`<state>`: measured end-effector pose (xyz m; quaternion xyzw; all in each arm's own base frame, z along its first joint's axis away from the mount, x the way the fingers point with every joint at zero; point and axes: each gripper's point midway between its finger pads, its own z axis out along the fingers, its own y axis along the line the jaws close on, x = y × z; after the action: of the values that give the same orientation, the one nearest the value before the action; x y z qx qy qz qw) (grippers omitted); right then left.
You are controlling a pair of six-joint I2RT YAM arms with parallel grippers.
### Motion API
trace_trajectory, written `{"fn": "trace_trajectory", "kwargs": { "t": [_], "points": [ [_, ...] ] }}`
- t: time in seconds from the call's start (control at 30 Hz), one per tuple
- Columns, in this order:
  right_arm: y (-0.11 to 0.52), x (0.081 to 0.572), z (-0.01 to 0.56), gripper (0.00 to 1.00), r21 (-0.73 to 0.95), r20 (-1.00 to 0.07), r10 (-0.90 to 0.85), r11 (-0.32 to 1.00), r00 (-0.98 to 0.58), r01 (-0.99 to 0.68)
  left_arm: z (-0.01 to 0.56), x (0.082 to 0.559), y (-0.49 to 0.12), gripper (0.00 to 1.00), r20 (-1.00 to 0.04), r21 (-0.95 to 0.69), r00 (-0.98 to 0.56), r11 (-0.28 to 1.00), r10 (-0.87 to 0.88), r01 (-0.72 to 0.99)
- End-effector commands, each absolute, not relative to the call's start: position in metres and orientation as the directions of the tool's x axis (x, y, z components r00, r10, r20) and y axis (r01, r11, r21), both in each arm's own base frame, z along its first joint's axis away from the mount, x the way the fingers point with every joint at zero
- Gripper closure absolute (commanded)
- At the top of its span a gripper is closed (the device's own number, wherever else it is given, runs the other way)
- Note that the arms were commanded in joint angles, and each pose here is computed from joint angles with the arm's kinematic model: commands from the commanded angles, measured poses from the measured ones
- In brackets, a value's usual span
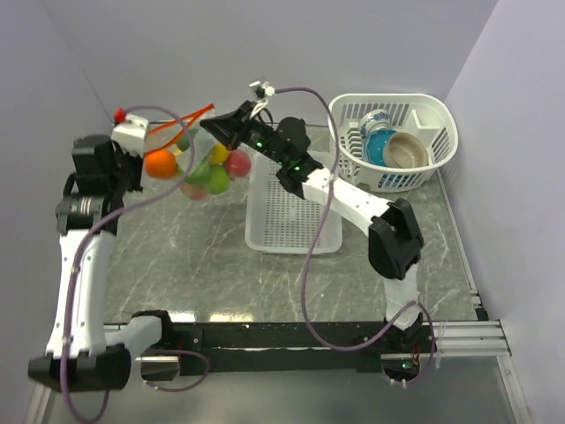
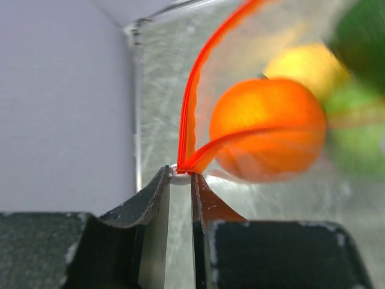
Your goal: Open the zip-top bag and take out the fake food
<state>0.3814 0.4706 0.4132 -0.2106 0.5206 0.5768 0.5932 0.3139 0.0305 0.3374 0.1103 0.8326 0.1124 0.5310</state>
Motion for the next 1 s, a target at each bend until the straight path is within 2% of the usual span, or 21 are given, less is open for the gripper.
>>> {"fn": "trace_trajectory", "kwargs": {
  "t": [0.0, 0.1, 0.13, 0.17, 0.2, 0.23, 0.27, 0.33, 0.37, 0.4, 0.47, 0.53, 0.57, 0.6, 0.7, 0.83, 0.87, 0.9, 0.93, 0.97],
  "points": [
    [0.497, 0.371, 0.429, 0.96, 0.351, -0.835, 0.483, 0.097, -0.265, -0.931, 0.36, 0.357, 0.055, 0.99, -0.917, 0.27, -0.318, 0.961, 0.24, -0.055],
    [0.502, 0.374, 0.417, 0.79, 0.391, -0.83, 0.45, 0.047, -0.33, -0.919, 0.336, 0.364, 0.052, 0.99, -0.896, 0.259, -0.373, 0.966, 0.242, 0.004],
    [0.5, 0.374, 0.413, 0.56, 0.402, -0.829, 0.441, 0.043, -0.344, -0.914, 0.328, 0.361, 0.046, 0.99, -0.888, 0.251, -0.39, 0.967, 0.245, 0.037],
    [0.498, 0.373, 0.387, 0.49, 0.433, -0.829, 0.414, 0.052, -0.375, -0.9, 0.317, 0.354, 0.034, 0.99, -0.879, 0.224, -0.406, 0.969, 0.248, 0.108],
    [0.488, 0.366, 0.393, 0.42, 0.425, -0.83, 0.423, 0.055, -0.364, -0.904, 0.311, 0.349, 0.029, 0.99, -0.871, 0.225, -0.413, 0.963, 0.267, 0.148],
    [0.483, 0.363, 0.385, 0.26, 0.427, -0.834, 0.416, 0.067, -0.364, -0.902, 0.3, 0.338, 0.023, 0.99, -0.859, 0.217, -0.429, 0.958, 0.278, 0.187],
    [0.479, 0.36, 0.351, 0.2, 0.463, -0.836, 0.381, 0.102, -0.395, -0.88, 0.287, 0.325, 0.014, 0.98, -0.838, 0.192, -0.465, 0.951, 0.287, 0.241],
    [0.462, 0.349, 0.355, 0.05, 0.445, -0.847, 0.381, 0.128, -0.37, -0.886, 0.267, 0.302, -0.005, 0.97, -0.807, 0.148, -0.49, 0.917, 0.329, 0.371],
    [0.458, 0.344, 0.331, 0.0, 0.473, -0.848, 0.345, 0.15, -0.403, -0.868, 0.26, 0.293, -0.012, 0.96, -0.793, 0.125, -0.507, 0.904, 0.338, 0.408],
    [0.448, 0.338, 0.344, 0.0, 0.456, -0.853, 0.361, 0.162, -0.377, -0.875, 0.245, 0.269, -0.026, 0.94, -0.753, 0.06, -0.543, 0.861, 0.372, 0.506],
    [0.439, 0.328, 0.328, 0.0, 0.479, -0.852, 0.336, 0.187, -0.402, -0.858, 0.235, 0.244, -0.037, 0.9, -0.714, 0.003, -0.567, 0.812, 0.411, 0.584],
    [0.426, 0.322, 0.338, 0.0, 0.455, -0.865, 0.344, 0.232, -0.365, -0.86, 0.227, 0.216, -0.046, 0.82, -0.669, -0.052, -0.582, 0.752, 0.462, 0.657],
    [0.423, 0.32, 0.324, 0.0, 0.474, -0.867, 0.308, 0.27, -0.392, -0.838, 0.227, 0.21, -0.048, 0.79, -0.66, -0.063, -0.585, 0.741, 0.471, 0.669],
    [0.416, 0.316, 0.333, 0.0, 0.442, -0.883, 0.305, 0.292, -0.356, -0.848, 0.226, 0.206, -0.048, 0.72, -0.655, -0.059, -0.574, 0.724, 0.491, 0.687],
    [0.402, 0.312, 0.322, 0.0, 0.444, -0.891, 0.277, 0.372, -0.359, -0.815, 0.228, 0.196, -0.048, 0.63, -0.644, -0.057, -0.571, 0.713, 0.508, 0.699],
    [0.383, 0.299, 0.296, 0.0, 0.446, -0.895, 0.23, 0.473, -0.382, -0.76, 0.249, 0.201, -0.049, 0.58, -0.674, -0.033, -0.55, 0.724, 0.493, 0.689],
    [0.377, 0.292, 0.302, 0.0, 0.434, -0.901, 0.241, 0.486, -0.361, -0.758, 0.254, 0.203, -0.048, 0.53, -0.68, -0.025, -0.544, 0.726, 0.491, 0.687],
    [0.373, 0.286, 0.299, 0.0, 0.424, -0.906, 0.232, 0.492, -0.354, -0.761, 0.261, 0.207, -0.048, 0.31, -0.691, -0.016, -0.543, 0.741, 0.478, 0.672],
    [0.376, 0.269, 0.285, 0.0, 0.41, -0.912, 0.197, 0.492, -0.36, -0.768, 0.272, 0.214, -0.045, 0.12, -0.711, 0.017, -0.524, 0.756, 0.469, 0.655],
    [0.366, 0.265, 0.289, 0.0, 0.366, -0.93, 0.19, 0.538, -0.314, -0.759, 0.281, 0.23, -0.036, 0.01, -0.734, 0.068, -0.513, 0.8, 0.445, 0.597]
  ]
}}
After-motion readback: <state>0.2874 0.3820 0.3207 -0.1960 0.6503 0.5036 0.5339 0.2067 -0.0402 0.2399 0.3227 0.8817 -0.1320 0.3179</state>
